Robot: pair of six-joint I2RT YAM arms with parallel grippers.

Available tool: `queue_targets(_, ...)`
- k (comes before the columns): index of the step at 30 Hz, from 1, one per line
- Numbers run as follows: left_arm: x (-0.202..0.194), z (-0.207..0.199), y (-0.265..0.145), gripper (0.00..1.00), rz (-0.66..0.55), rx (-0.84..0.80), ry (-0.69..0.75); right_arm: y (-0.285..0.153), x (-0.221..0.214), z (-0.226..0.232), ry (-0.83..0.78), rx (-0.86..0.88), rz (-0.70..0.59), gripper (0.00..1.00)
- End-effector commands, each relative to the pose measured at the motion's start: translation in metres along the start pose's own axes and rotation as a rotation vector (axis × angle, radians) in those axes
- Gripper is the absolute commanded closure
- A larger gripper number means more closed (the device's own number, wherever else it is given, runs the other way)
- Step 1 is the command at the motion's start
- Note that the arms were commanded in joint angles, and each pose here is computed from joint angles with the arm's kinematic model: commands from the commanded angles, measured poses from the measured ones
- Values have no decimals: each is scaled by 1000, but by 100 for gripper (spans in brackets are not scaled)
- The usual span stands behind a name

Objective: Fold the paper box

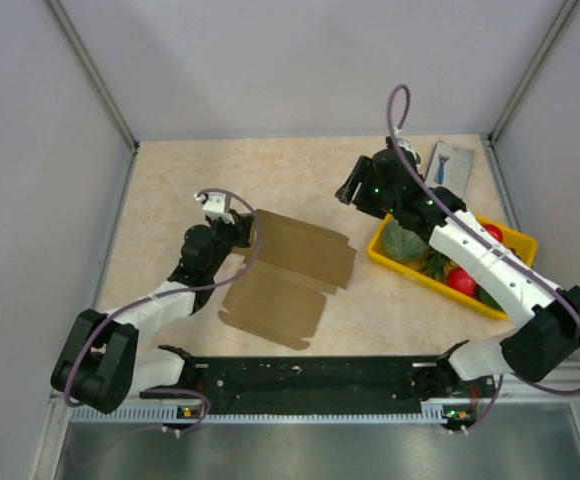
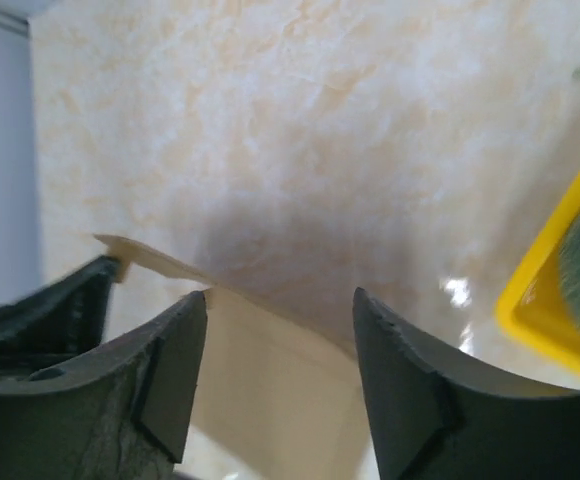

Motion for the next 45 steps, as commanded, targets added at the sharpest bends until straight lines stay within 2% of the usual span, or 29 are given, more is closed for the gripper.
queue_targets(1, 48, -5, -10, 100, -285, 18, -98, -20, -19, 26, 589, -2, 142, 43)
queue_targets(2, 42, -1, -15, 100, -294, 26, -106, -19, -22, 40, 696, 17, 164, 43)
queue_targets(3, 51, -5, -19, 100, -350, 0, -116, -15, -30, 57, 717, 39, 198, 42)
queue_targets(5, 42, 0, -25, 100, -363, 8, -131, -8, -32, 70, 822, 26, 220, 41)
queue_targets(12, 33, 0, -36, 100, -436, -19, -159, 11, -39, 99, 916, -37, 217, 34)
queue_targets(15, 33, -2, -41, 100, -476, -39, -154, 20, -56, 104, 983, -76, 246, 35)
queue_targets(19, 26, -3, -46, 100, -488, -54, -154, 30, -56, 106, 1036, -106, 197, 39)
queue_targets(23, 22, -3, -47, 100, -490, -58, -146, 38, -62, 112, 1075, -110, 209, 50)
queue_targets(27, 21, -6, -50, 100, -490, -65, -127, 45, -73, 114, 1102, -131, 223, 52)
queue_targets(31, 23, -9, -54, 100, -509, -74, -112, 49, -73, 109, 1120, -152, 197, 51)
queue_targets(37, 28, -14, -57, 100, -534, -101, -76, 57, -79, 112, 1126, -166, 221, 37)
queue_targets(43, 52, -30, -50, 100, -585, -142, -41, 62, -78, 103, 1111, -183, 219, 37)
queue_targets(45, 56, -34, -51, 100, -604, -164, -47, 63, -77, 99, 1121, -192, 215, 41)
Point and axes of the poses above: each gripper's point midway between its finger pads, its own y axis out along the fingers, its own z axis along the line the jaws close on, x = y × z, the point moved 3 cm from there along -y, back along the fingers, and after that the axes turned 14 degrees about -y, right-handed, at the moved point
